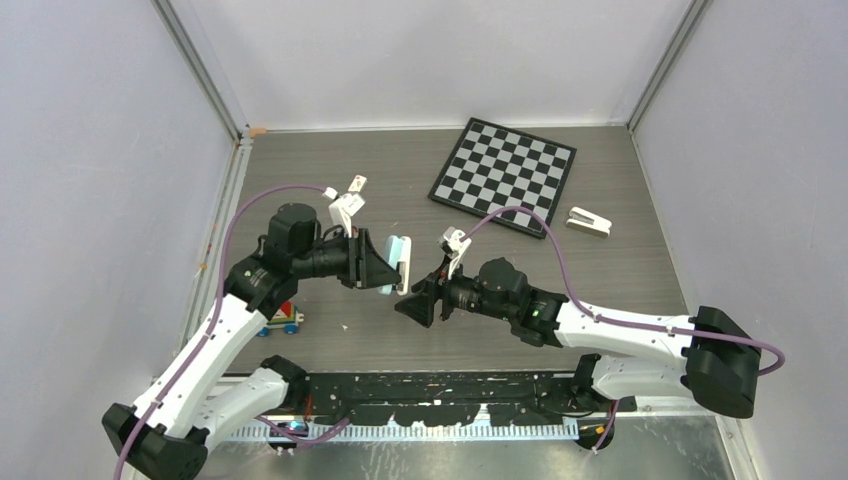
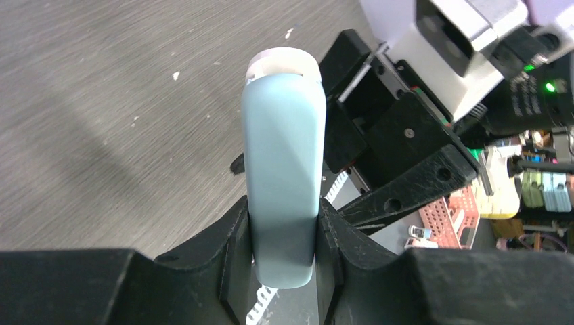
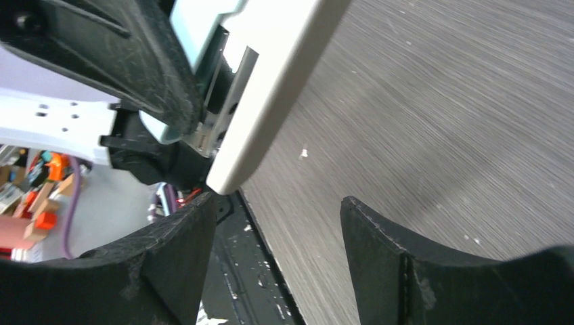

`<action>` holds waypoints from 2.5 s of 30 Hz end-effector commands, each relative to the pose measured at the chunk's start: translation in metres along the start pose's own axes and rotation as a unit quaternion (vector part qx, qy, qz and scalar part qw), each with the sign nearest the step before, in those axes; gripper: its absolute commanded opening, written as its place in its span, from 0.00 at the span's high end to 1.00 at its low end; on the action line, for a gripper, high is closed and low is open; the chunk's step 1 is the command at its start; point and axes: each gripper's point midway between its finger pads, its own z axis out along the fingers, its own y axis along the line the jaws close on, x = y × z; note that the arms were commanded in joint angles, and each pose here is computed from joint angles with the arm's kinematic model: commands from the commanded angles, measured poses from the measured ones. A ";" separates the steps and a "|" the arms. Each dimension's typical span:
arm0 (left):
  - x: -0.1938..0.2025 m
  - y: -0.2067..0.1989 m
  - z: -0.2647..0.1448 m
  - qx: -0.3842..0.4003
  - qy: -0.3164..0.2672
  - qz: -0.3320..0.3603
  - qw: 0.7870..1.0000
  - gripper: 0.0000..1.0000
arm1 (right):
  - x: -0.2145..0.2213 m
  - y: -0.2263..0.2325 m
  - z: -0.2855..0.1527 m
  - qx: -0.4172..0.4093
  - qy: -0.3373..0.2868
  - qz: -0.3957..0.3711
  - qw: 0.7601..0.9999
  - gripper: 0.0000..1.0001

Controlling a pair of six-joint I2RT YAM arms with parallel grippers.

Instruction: Load the staples into the stapler

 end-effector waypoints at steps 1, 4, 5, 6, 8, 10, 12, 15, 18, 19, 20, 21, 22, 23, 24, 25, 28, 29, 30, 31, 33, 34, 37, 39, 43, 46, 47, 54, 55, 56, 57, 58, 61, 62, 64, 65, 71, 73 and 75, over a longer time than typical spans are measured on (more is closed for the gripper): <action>-0.013 -0.033 -0.010 0.080 -0.036 0.083 0.993 1.00 | -0.041 0.039 -0.005 -0.079 -0.055 -0.023 0.995 0.32; -0.014 -0.029 -0.010 0.069 -0.042 0.078 0.994 1.00 | -0.046 0.039 -0.004 -0.071 -0.057 -0.024 0.996 0.32; -0.013 -0.028 -0.009 0.068 -0.040 0.076 0.994 1.00 | -0.048 0.036 -0.003 -0.063 -0.062 -0.023 0.996 0.32; -0.012 -0.026 -0.008 0.065 -0.038 0.072 0.995 1.00 | -0.052 0.031 -0.002 -0.049 -0.071 -0.022 0.996 0.32; -0.011 -0.021 -0.005 0.059 -0.033 0.060 0.996 1.00 | -0.060 0.022 0.001 -0.022 -0.089 -0.020 0.996 0.34; -0.009 -0.018 -0.001 0.058 -0.028 0.047 0.997 1.00 | -0.068 0.011 0.002 0.013 -0.105 -0.019 0.994 0.41; -0.009 -0.017 0.001 0.058 -0.027 0.037 0.997 1.00 | -0.074 -0.005 -0.003 0.059 -0.121 -0.021 0.991 0.50; -0.009 -0.014 0.000 0.045 -0.029 0.025 0.998 1.00 | -0.077 -0.027 -0.012 0.116 -0.143 -0.026 0.983 0.57; -0.009 -0.013 -0.001 0.036 -0.027 0.010 0.999 1.00 | -0.076 -0.040 -0.016 0.144 -0.151 -0.033 0.977 0.62; -0.008 -0.013 0.000 0.034 -0.024 0.004 0.999 1.00 | -0.075 -0.043 -0.016 0.150 -0.153 -0.035 0.976 0.63; -0.008 -0.012 0.000 0.034 -0.022 -0.002 0.999 1.00 | -0.074 -0.045 -0.016 0.153 -0.154 -0.038 0.975 0.64; -0.006 -0.012 0.001 0.033 -0.017 -0.010 0.999 1.00 | -0.073 -0.046 -0.015 0.155 -0.155 -0.041 0.975 0.65; -0.005 -0.011 0.002 0.033 -0.013 -0.016 0.999 1.00 | -0.072 -0.048 -0.014 0.157 -0.154 -0.045 0.975 0.65; -0.002 -0.010 0.003 0.033 -0.008 -0.022 0.999 1.00 | -0.072 -0.050 -0.014 0.161 -0.154 -0.048 0.974 0.66; -0.001 -0.009 0.003 0.032 -0.004 -0.026 0.999 1.00 | -0.071 -0.052 -0.013 0.165 -0.154 -0.051 0.973 0.66; 0.000 -0.007 0.004 0.029 -0.003 -0.028 0.999 1.00 | -0.071 -0.054 -0.013 0.169 -0.154 -0.053 0.972 0.67; 0.001 -0.003 0.005 0.019 -0.001 -0.028 0.999 1.00 | -0.074 -0.056 -0.013 0.176 -0.162 -0.056 0.969 0.67; 0.003 -0.001 0.006 0.016 0.002 -0.030 0.999 1.00 | -0.073 -0.058 -0.013 0.178 -0.163 -0.056 0.969 0.67; 0.004 0.000 0.006 0.015 0.006 -0.030 0.999 1.00 | -0.074 -0.059 -0.013 0.180 -0.167 -0.057 0.968 0.67; 0.006 0.001 0.006 0.014 0.013 -0.030 0.999 1.00 | -0.074 -0.060 -0.013 0.182 -0.169 -0.057 0.967 0.67; 0.013 0.003 0.006 0.014 0.028 -0.031 0.999 1.00 | -0.073 -0.062 -0.012 0.187 -0.170 -0.061 0.966 0.68; 0.016 0.005 0.006 0.010 0.036 -0.032 0.999 1.00 | -0.072 -0.064 -0.012 0.189 -0.171 -0.063 0.965 0.68; 0.023 0.008 0.004 0.004 0.050 -0.029 0.998 1.00 | -0.068 -0.068 -0.012 0.196 -0.169 -0.070 0.963 0.69; 0.027 0.007 0.003 0.008 0.056 -0.026 0.998 1.00 | -0.068 -0.070 -0.013 0.199 -0.169 -0.073 0.963 0.69; 0.034 0.006 0.001 0.017 0.066 -0.027 0.997 1.00 | -0.065 -0.070 -0.011 0.196 -0.165 -0.079 0.963 0.70; 0.038 0.007 0.001 0.016 0.074 -0.026 0.997 1.00 | -0.064 -0.072 -0.012 0.197 -0.167 -0.084 0.962 0.70; 0.040 0.008 0.000 0.014 0.078 -0.027 0.996 1.00 | -0.064 -0.072 -0.013 0.198 -0.169 -0.085 0.962 0.70; 0.051 0.014 -0.005 -0.002 0.096 -0.030 0.995 1.00 | -0.059 -0.075 -0.014 0.197 -0.167 -0.100 0.961 0.70; 0.053 0.013 -0.006 -0.001 0.096 -0.029 0.995 1.00 | -0.058 -0.075 -0.014 0.196 -0.166 -0.102 0.961 0.70; 0.054 0.013 -0.006 0.000 0.097 -0.028 0.995 1.00 | -0.057 -0.076 -0.014 0.196 -0.166 -0.105 0.961 0.70; 0.055 0.013 -0.007 0.002 0.098 -0.026 0.995 1.00 | -0.056 -0.076 -0.014 0.195 -0.164 -0.107 0.961 0.70; 0.056 0.013 -0.007 0.003 0.100 -0.025 0.995 1.00 | -0.055 -0.076 -0.014 0.195 -0.164 -0.108 0.961 0.70; 0.061 0.012 -0.008 0.010 0.111 -0.027 0.993 1.00 | -0.056 -0.077 -0.014 0.196 -0.165 -0.113 0.960 0.70; 0.062 0.011 -0.008 0.013 0.116 -0.028 0.993 1.00 | -0.056 -0.077 -0.015 0.196 -0.165 -0.115 0.960 0.70; 0.066 0.012 -0.008 0.015 0.127 -0.030 0.991 1.00 | -0.056 -0.078 -0.016 0.197 -0.166 -0.121 0.959 0.70; 0.067 0.012 -0.009 0.015 0.131 -0.027 0.991 1.00 | -0.055 -0.079 -0.017 0.198 -0.166 -0.125 0.958 0.70; 0.070 0.012 -0.012 0.014 0.149 -0.016 0.989 1.00 | -0.055 -0.079 -0.022 0.197 -0.165 -0.148 0.955 0.71; 0.070 0.011 -0.012 0.019 0.153 -0.016 0.988 1.00 | -0.055 -0.078 -0.024 0.194 -0.167 -0.157 0.954 0.71; 0.071 0.010 -0.012 0.023 0.158 -0.018 0.987 1.00 | -0.056 -0.080 -0.028 0.199 -0.170 -0.166 0.951 0.71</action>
